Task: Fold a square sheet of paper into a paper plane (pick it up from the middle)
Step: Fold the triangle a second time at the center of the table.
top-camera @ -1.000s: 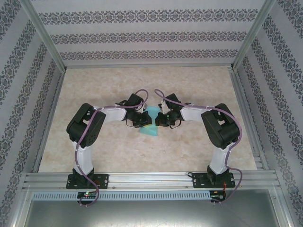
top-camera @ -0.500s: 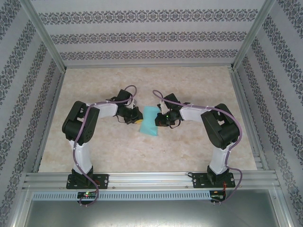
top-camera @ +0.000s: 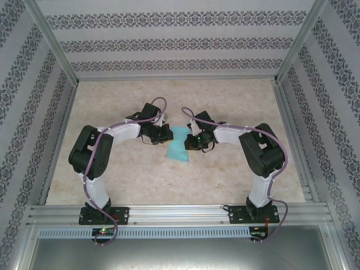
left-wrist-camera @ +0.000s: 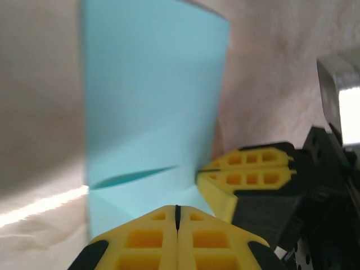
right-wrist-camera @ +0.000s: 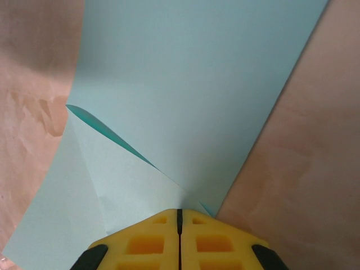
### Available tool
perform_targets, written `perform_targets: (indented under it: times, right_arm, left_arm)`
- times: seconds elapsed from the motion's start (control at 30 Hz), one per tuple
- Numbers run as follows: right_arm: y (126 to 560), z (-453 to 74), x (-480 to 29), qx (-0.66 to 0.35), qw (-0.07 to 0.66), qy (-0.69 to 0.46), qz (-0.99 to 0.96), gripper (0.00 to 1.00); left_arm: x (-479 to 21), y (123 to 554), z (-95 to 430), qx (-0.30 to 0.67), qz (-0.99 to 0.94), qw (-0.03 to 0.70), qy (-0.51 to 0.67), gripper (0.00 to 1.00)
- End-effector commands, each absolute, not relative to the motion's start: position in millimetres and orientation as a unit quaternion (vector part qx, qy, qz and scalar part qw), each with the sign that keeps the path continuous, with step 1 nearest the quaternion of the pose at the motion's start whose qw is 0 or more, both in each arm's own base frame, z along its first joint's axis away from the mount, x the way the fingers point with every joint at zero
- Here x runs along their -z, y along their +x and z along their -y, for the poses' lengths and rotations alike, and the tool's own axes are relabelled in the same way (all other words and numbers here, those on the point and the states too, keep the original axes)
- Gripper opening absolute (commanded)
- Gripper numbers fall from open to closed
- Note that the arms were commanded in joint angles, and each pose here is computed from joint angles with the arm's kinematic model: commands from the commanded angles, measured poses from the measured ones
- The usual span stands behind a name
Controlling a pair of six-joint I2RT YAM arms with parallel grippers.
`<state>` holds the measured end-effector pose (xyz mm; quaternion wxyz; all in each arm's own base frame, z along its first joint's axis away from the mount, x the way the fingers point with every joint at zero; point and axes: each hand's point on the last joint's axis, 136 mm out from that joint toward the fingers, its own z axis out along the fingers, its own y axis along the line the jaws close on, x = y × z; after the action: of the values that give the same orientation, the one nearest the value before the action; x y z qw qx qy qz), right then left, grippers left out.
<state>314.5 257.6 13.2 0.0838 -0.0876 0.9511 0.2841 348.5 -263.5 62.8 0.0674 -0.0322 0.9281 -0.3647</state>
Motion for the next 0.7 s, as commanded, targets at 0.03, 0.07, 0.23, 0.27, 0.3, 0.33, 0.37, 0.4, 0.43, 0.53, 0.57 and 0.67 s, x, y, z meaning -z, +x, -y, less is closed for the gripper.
perform_targets:
  times: [0.03, 0.07, 0.23, 0.27, 0.3, 0.33, 0.37, 0.4, 0.43, 0.53, 0.57, 0.67]
  right_arm:
    - [285, -214, 33, -0.176, 0.023, -0.068, -0.982, 0.07]
    - [286, -214, 33, -0.177, 0.024, -0.069, -0.982, 0.07]
    - [289, -221, 28, -0.196, 0.033, -0.077, -0.977, 0.07]
    - [290, -222, 26, -0.199, 0.036, -0.079, -0.976, 0.07]
    - [291, -224, 24, -0.202, 0.038, -0.083, -0.975, 0.07]
    - [293, -225, 22, -0.206, 0.041, -0.085, -0.974, 0.07]
    - [293, -226, 21, -0.208, 0.043, -0.087, -0.973, 0.07]
    - [294, -227, 19, -0.211, 0.045, -0.089, -0.972, 0.07]
    - [295, -228, 18, -0.213, 0.046, -0.091, -0.972, 0.07]
    - [295, -227, 18, -0.210, 0.047, -0.092, -0.972, 0.07]
    - [294, -226, 18, -0.209, 0.047, -0.092, -0.972, 0.07]
    - [291, -223, 22, -0.203, 0.043, -0.099, -0.973, 0.07]
  left_arm:
    - [-50, 342, 281, 0.372, -0.927, 0.047, -0.015, 0.03]
    - [-48, 341, 284, 0.372, -0.927, 0.043, -0.013, 0.03]
    - [-32, 337, 289, 0.363, -0.931, 0.026, -0.010, 0.01]
    - [-28, 337, 288, 0.358, -0.933, 0.023, -0.012, 0.00]
    - [-23, 336, 285, 0.350, -0.936, 0.022, -0.014, 0.00]
    - [-20, 335, 283, 0.343, -0.939, 0.021, -0.016, 0.00]
    - [-15, 334, 280, 0.336, -0.941, 0.019, -0.019, 0.00]
    - [-11, 332, 277, 0.327, -0.945, 0.016, -0.022, 0.00]
    - [-6, 331, 273, 0.316, -0.948, 0.014, -0.027, 0.00]
    - [4, 330, 258, 0.280, -0.959, 0.014, -0.044, 0.00]
    - [5, 329, 254, 0.274, -0.960, 0.015, -0.049, 0.00]
    - [6, 333, 237, 0.264, -0.962, 0.019, -0.070, 0.00]
